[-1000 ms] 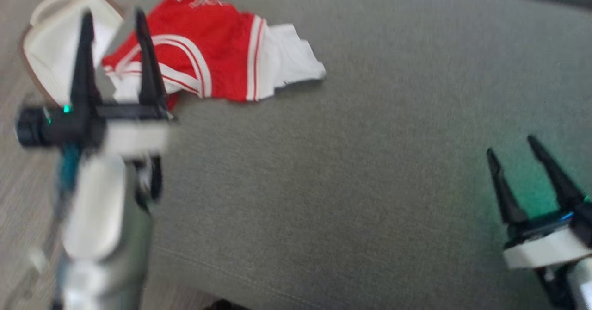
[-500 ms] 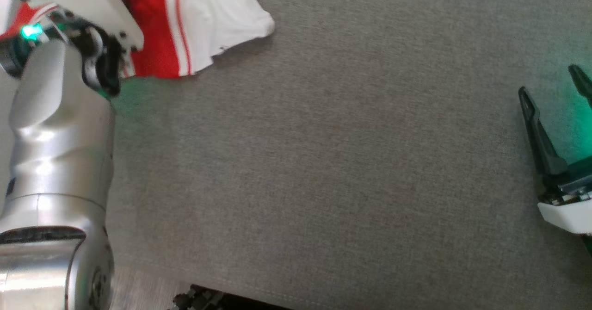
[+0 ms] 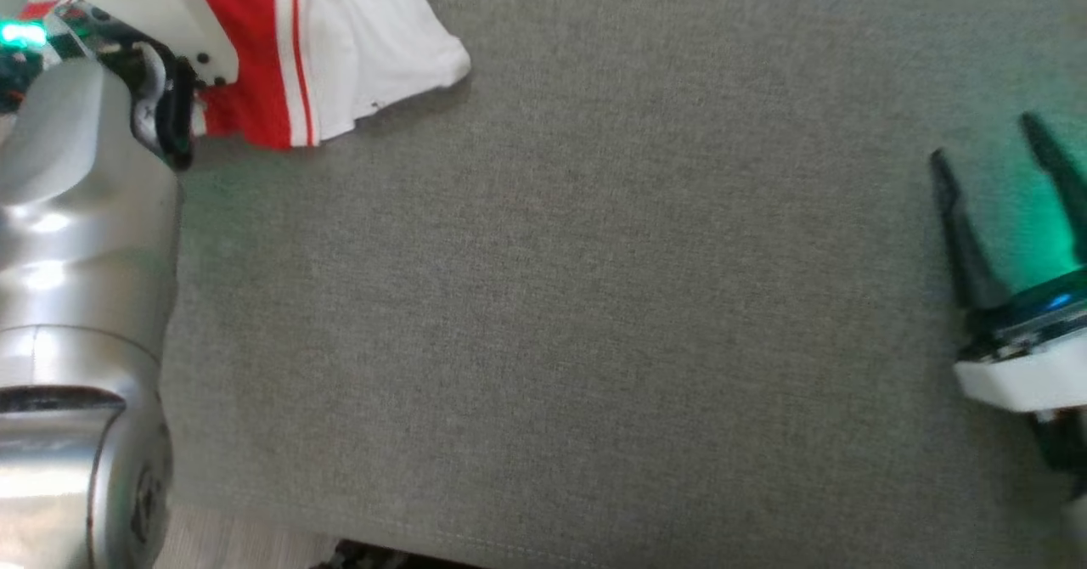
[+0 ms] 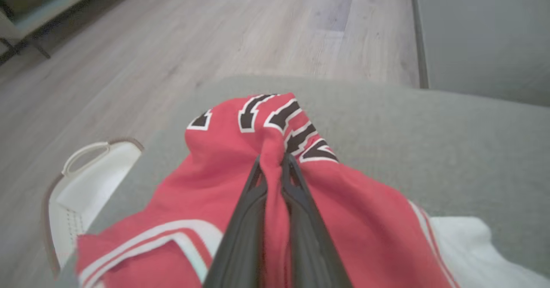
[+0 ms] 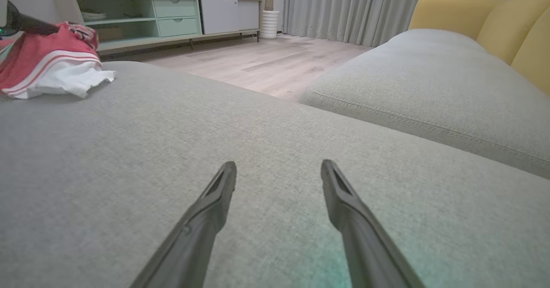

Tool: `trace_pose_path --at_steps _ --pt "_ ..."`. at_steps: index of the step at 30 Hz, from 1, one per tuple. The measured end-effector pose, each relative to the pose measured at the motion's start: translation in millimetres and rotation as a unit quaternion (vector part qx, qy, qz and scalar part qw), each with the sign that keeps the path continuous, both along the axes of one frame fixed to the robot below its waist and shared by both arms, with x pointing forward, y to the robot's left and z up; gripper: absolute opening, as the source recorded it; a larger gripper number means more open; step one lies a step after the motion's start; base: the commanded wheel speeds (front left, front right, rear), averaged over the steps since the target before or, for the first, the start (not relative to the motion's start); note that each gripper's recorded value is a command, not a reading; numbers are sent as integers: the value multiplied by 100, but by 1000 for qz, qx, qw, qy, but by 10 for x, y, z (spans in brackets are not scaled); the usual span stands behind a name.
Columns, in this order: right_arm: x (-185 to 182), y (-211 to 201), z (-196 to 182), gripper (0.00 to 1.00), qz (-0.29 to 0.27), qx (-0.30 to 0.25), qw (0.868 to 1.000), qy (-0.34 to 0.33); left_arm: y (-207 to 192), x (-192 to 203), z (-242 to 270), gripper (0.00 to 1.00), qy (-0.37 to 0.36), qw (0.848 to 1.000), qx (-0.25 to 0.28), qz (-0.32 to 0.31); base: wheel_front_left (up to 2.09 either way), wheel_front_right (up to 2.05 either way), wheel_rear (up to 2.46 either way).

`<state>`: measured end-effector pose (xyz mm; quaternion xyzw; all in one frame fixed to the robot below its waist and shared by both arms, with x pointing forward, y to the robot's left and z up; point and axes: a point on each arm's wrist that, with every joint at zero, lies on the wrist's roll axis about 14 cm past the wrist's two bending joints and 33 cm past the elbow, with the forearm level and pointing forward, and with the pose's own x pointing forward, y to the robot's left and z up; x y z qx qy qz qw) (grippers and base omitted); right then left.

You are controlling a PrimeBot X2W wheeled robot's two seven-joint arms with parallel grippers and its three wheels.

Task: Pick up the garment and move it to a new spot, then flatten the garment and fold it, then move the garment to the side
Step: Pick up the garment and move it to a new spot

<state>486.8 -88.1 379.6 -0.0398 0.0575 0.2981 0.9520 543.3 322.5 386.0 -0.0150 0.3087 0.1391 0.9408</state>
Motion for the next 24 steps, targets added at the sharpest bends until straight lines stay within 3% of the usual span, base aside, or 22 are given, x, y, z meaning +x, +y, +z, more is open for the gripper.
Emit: trace_pose_path --at_steps 7,9,15,20,24 --pt "-253 166 322 100 -16 30 999 -2 -185 316 1145 0 -121 986 70 -89 0 0 0" --pt "-386 167 546 100 -33 45 998 -15 -321 359 1677 0 -168 972 103 -127 0 0 0" --pt "-773 -71 880 100 -97 72 992 -30 -975 333 2409 0 -232 934 156 -221 0 0 0" --pt "-1124 -444 1046 100 -167 85 981 -44 -2018 233 2576 0 -259 898 126 -333 0 0 0" --pt "-1350 -689 1177 100 -211 91 971 -63 -2878 -36 2311 0 -245 868 69 -426 0 0 0"
